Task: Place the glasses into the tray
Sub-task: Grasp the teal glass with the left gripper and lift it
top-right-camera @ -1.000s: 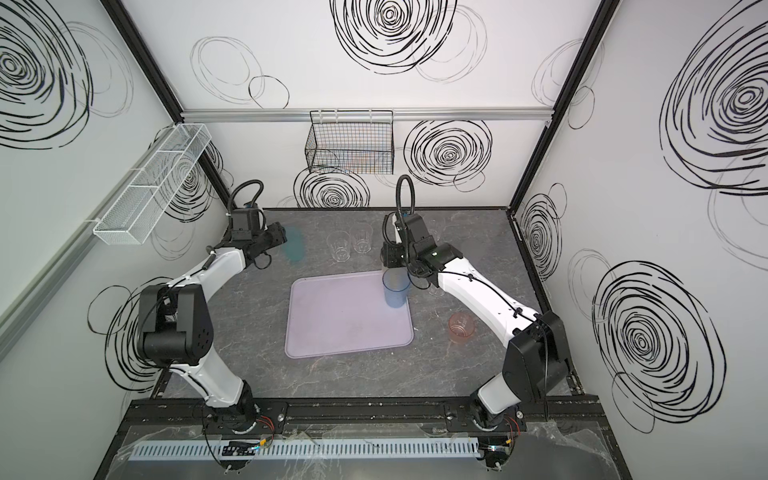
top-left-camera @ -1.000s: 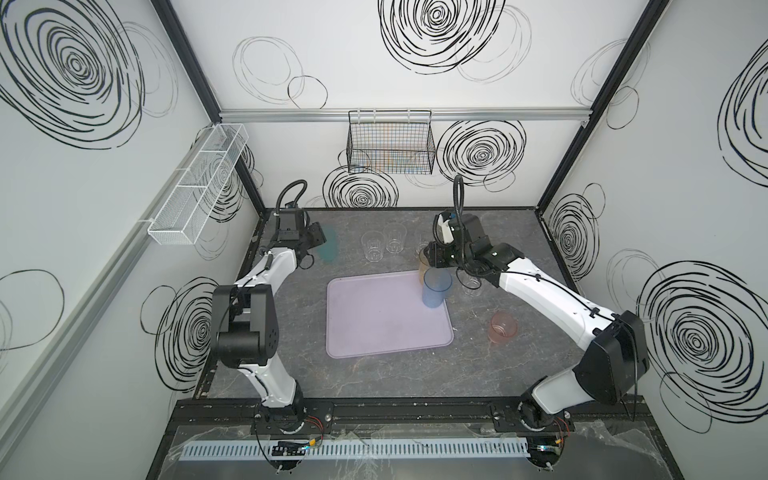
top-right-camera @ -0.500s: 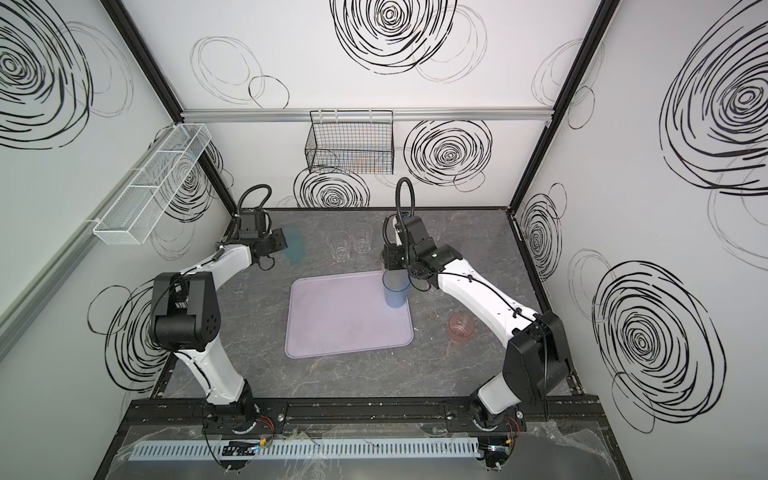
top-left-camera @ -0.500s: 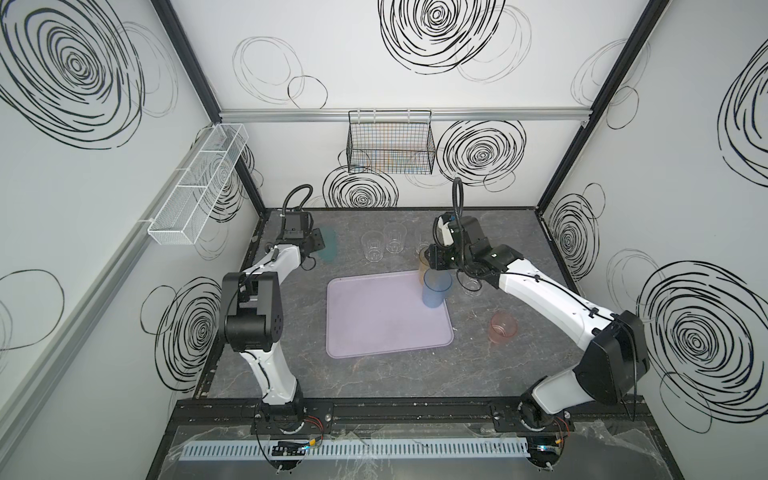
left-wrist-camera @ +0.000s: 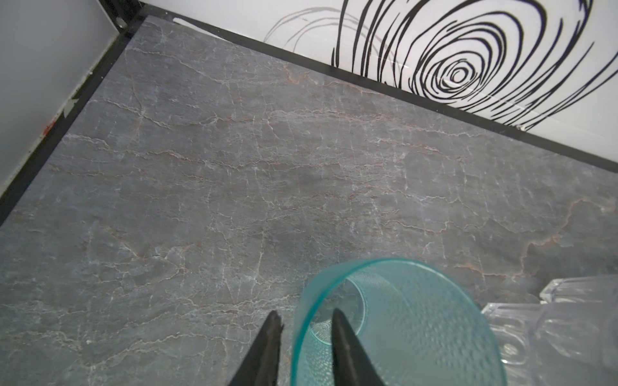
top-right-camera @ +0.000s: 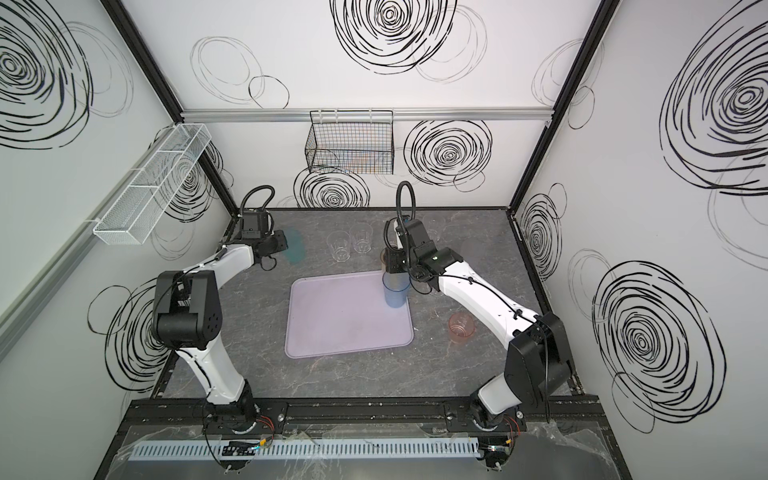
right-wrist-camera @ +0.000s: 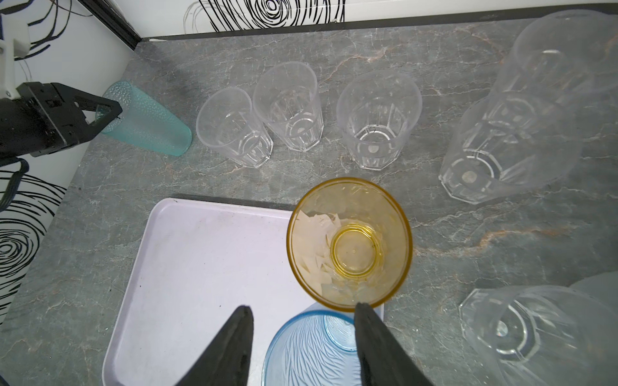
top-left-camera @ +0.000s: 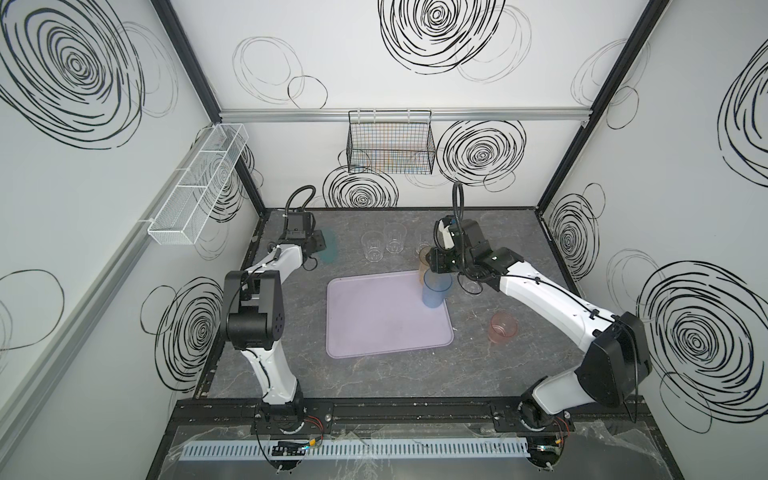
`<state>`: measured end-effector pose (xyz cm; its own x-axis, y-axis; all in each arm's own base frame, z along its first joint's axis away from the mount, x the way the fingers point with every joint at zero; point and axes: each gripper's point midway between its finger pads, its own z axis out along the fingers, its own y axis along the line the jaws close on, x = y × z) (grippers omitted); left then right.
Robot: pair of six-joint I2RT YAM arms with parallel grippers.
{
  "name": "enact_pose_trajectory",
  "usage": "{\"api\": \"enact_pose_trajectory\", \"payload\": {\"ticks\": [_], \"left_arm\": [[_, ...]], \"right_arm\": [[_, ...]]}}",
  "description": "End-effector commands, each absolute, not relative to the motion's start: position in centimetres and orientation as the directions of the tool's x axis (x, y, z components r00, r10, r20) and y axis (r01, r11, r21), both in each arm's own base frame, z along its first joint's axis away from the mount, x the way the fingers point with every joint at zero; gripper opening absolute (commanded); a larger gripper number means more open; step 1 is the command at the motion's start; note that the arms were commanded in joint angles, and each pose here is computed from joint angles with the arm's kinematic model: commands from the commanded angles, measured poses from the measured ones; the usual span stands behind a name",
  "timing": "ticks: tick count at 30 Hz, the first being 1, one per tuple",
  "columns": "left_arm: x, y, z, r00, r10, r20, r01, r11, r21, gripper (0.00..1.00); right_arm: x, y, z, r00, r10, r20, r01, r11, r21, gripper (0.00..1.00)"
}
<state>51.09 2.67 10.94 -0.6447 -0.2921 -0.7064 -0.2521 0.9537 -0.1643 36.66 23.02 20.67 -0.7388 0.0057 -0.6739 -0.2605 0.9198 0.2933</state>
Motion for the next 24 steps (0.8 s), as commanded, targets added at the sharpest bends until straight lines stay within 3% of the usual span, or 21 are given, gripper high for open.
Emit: {"api": "enact_pose_trajectory", "payload": {"ticks": [1, 10, 17, 20, 24], "left_arm": [[50.7, 1.8, 10.2, -0.661, -0.275, -0.698, -0.238, 0.959, -0.153, 0.22], [49.1, 1.7, 13.1, -0.617, -0.288, -0.733, -0.234, 0.956, -0.178, 0.01], [45.4, -1.4, 19.2, -0.57, -0.248, -0.783, -0.154, 0.969, -0.195, 0.0], [42.9, -4.8, 21.3, -0.599, -0.142, -0.788, -0.043, 0.988, -0.146, 0.0], [38.2, -10.4, 21.6, -0.696, 0.062, -0.715, 0.15, 0.987, -0.06, 0.0]], "right_arm": [[36.3, 23.3, 22.1, -0.714, 0.028, -0.7, -0.271, 0.91, 0.313, 0.53], [36.0, 23.1, 22.3, -0.708, 0.03, -0.705, -0.27, 0.912, 0.309, 0.53], [36.9, 21.6, 23.7, -0.681, 0.034, -0.732, -0.245, 0.931, 0.271, 0.53], [37.3, 20.1, 24.8, -0.666, 0.069, -0.743, -0.225, 0.931, 0.289, 0.53], [37.9, 17.5, 25.9, -0.638, 0.111, -0.762, -0.183, 0.939, 0.29, 0.53]]}}
